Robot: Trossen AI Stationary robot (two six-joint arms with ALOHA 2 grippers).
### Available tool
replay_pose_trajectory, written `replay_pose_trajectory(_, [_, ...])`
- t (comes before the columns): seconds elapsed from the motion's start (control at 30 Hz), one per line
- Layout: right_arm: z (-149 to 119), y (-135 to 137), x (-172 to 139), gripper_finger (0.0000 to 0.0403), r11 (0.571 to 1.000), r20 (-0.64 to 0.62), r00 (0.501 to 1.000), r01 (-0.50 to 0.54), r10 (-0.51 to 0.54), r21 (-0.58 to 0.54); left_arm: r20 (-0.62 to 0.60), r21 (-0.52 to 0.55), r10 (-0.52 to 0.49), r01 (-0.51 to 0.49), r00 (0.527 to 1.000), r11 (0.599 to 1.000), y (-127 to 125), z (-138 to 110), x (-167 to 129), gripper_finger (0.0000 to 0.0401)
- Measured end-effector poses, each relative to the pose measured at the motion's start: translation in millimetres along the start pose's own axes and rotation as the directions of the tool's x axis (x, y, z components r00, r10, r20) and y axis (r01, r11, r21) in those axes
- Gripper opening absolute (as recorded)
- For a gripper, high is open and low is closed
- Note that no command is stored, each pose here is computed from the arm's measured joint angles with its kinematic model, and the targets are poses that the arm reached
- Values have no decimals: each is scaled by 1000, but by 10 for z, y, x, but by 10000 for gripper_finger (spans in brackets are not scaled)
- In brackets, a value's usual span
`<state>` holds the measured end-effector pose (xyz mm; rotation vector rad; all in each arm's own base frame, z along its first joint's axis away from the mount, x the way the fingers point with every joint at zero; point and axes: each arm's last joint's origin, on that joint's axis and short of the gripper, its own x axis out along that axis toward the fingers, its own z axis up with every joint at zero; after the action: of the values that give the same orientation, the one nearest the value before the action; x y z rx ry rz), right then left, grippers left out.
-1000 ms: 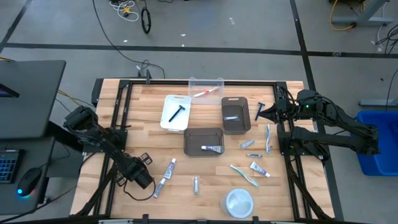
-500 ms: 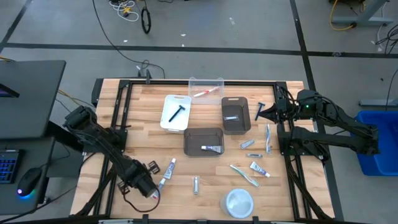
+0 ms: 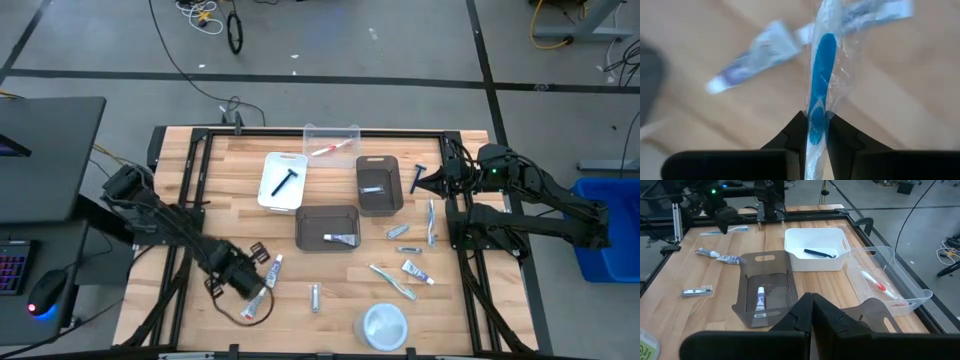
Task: Pick & Place Travel size toiletries
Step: Put the blue toothbrush into the transparent bin
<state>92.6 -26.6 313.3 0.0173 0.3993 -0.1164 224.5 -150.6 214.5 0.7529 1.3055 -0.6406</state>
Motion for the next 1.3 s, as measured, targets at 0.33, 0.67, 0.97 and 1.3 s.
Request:
replay_pose_trajectory(0.33, [0,0,0,14,1000,0,1000,-1,1,0,-9,-126,68,-68,998,990,468,-244,-62,59])
replay_pose_trajectory(0.67, [0,0,0,14,1000,0,1000,0,0,0,-36,-219,79,-85,996,972,836,-491,-38,59])
replay_pose_trajectory(0.97, [0,0,0,13,1000,0,1000,0,0,0,-58,-361,96,-111,994,926,1139,-762,-29,60])
replay_pose_trajectory(1.3, [0,0,0,14,1000,0,1000,0,0,0,-88,-416,102,-130,991,900,1317,-982,-27,61])
